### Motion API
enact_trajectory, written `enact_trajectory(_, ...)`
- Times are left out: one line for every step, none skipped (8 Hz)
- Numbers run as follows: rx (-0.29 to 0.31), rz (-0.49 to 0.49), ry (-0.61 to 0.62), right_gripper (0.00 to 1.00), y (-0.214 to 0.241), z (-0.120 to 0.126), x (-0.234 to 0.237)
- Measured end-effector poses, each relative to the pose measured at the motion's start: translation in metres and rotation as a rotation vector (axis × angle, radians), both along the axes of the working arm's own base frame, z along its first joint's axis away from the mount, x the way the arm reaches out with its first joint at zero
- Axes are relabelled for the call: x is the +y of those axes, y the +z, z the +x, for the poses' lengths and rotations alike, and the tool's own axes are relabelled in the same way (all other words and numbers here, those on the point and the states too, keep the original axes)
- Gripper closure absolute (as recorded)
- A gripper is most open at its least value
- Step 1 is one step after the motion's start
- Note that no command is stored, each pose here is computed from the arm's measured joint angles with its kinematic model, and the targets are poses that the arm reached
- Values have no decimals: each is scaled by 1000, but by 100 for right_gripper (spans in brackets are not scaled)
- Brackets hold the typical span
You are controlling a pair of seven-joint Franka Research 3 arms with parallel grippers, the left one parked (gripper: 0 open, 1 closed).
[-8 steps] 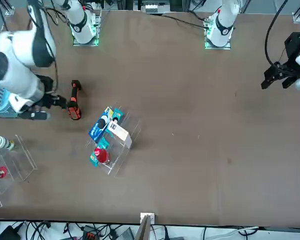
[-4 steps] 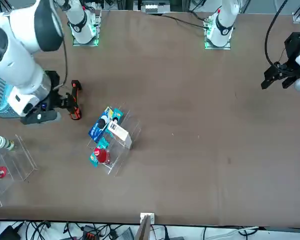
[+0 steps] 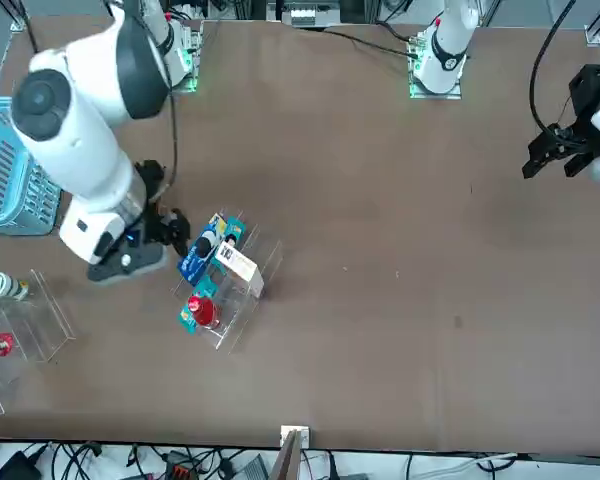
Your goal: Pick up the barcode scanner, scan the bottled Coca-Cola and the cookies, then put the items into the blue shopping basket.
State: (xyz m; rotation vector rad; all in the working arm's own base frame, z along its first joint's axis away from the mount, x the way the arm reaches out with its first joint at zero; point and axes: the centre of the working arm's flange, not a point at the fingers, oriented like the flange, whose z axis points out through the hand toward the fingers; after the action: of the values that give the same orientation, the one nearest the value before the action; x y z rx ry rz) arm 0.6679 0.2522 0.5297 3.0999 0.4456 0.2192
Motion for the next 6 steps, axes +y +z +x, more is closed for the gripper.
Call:
enact_trajectory(-7, 5, 4, 0, -8, 8, 5)
enact_trajectory(-18, 18, 5, 0, -13, 14, 9)
enact_trajectory(-27, 43, 5, 0, -13, 18, 13)
enact_trajectory(-38, 63, 5, 0, -12, 19, 15)
enact_trajectory(-55, 74, 5, 0, -12, 22, 17)
enact_trajectory(-69, 82, 6, 0, -15, 25, 18)
